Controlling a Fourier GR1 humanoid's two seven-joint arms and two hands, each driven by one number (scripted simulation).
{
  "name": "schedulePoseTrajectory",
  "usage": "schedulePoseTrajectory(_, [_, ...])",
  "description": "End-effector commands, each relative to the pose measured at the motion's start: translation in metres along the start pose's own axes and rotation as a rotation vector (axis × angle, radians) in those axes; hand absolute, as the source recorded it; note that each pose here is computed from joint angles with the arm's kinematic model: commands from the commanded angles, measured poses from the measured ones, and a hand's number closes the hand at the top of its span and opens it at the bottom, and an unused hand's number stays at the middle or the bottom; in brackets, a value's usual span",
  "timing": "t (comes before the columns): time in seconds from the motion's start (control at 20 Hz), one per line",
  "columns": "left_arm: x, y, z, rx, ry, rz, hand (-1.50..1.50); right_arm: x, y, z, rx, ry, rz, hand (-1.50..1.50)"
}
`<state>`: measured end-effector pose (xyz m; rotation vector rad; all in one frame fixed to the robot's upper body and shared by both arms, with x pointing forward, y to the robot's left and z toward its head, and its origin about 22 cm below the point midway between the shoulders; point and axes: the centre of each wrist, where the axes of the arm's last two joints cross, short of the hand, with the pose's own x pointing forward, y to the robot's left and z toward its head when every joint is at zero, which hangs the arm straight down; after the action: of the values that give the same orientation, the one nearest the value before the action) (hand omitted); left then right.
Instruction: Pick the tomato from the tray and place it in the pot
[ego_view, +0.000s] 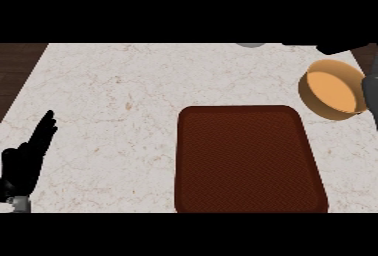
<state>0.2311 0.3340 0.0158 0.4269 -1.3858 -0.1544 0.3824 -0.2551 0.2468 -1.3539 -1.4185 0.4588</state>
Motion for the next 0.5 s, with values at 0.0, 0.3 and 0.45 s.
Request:
schedulePoseTrajectory(0.0, [-0.015, 0.005, -0.011, 0.002, -0.002, 0.005, 0.0, -0.029, -0.001, -0.028, -0.025, 0.007, -0.039, 1.5])
schedulePoseTrajectory(0.3, [0.012, -0.008, -0.004, -0.001, -0.004, -0.007, 0.0, -0.063, 0.003, -0.069, 0.006, 0.023, 0.016, 1.5])
schedulePoseTrajectory(0.45, [0.024, 0.0, -0.011, -0.012, -0.029, 0.004, 0.0, -0.083, 0.02, -0.072, 0.01, 0.032, 0.015, 1.5])
